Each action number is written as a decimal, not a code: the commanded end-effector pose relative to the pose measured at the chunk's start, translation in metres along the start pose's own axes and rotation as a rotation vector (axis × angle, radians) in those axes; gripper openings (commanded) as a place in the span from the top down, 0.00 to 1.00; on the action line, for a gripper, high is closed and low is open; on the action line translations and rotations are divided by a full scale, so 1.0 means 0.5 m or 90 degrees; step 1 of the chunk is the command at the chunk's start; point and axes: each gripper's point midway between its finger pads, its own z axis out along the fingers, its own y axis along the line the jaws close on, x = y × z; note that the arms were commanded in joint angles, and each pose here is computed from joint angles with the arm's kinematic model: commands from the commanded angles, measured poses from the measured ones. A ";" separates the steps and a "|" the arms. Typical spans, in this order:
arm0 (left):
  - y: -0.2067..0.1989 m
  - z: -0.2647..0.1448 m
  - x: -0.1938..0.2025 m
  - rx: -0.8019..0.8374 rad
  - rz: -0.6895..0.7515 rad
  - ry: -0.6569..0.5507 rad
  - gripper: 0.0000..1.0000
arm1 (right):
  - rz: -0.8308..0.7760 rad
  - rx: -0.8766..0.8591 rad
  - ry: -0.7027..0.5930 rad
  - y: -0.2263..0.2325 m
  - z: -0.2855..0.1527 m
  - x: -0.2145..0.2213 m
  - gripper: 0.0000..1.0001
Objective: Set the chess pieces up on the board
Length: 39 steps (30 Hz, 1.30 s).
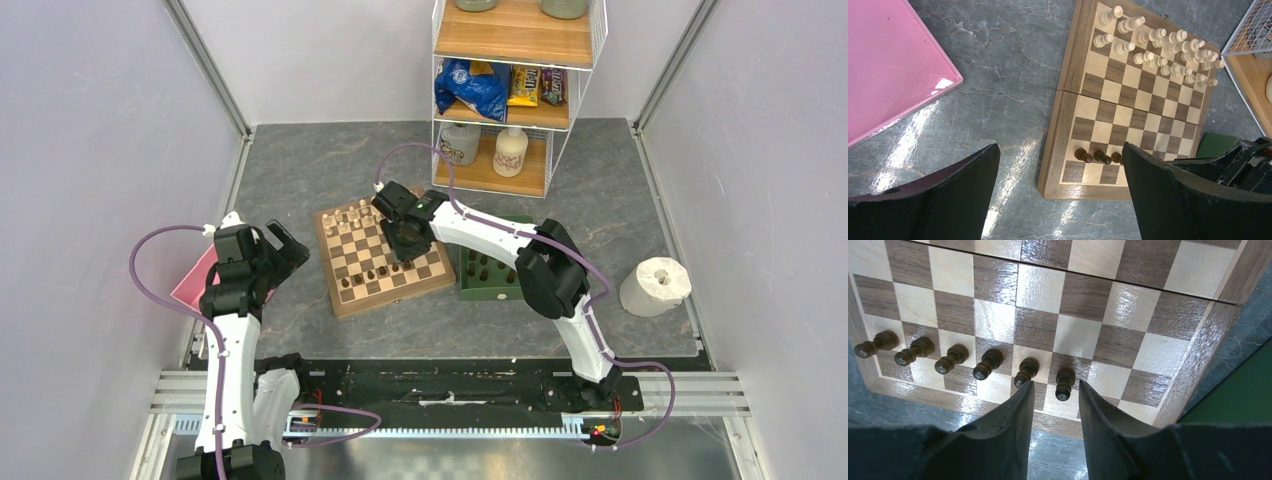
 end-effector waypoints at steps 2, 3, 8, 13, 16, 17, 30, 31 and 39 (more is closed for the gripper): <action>-0.007 -0.002 -0.014 0.010 -0.013 -0.018 0.01 | -0.008 -0.033 -0.075 0.024 -0.078 -0.071 0.50; -0.007 -0.002 -0.014 0.010 -0.013 -0.019 0.01 | -0.007 -0.027 -0.085 0.017 -0.091 -0.076 0.50; -0.008 -0.002 -0.014 0.011 -0.013 -0.018 0.01 | 0.030 0.039 -0.135 -0.076 -0.154 -0.089 0.47; -0.007 -0.002 -0.013 0.010 -0.013 -0.017 0.01 | 0.125 0.089 -0.153 -0.215 -0.183 -0.062 0.47; -0.008 -0.001 -0.013 0.011 -0.013 -0.016 0.01 | 0.186 0.106 -0.145 -0.294 -0.180 -0.034 0.47; -0.007 -0.001 -0.013 0.010 -0.014 -0.015 0.01 | 0.198 0.106 -0.137 -0.311 -0.174 -0.025 0.47; -0.002 0.003 -0.012 0.006 -0.020 -0.011 0.01 | 0.218 0.136 -0.018 -0.385 -0.073 0.057 0.55; -0.002 0.004 -0.013 0.005 -0.020 -0.012 0.01 | 0.216 0.138 -0.015 -0.388 -0.069 0.058 0.56; 0.000 0.005 -0.013 0.004 -0.022 -0.009 0.01 | 0.221 0.147 0.002 -0.404 -0.050 0.070 0.60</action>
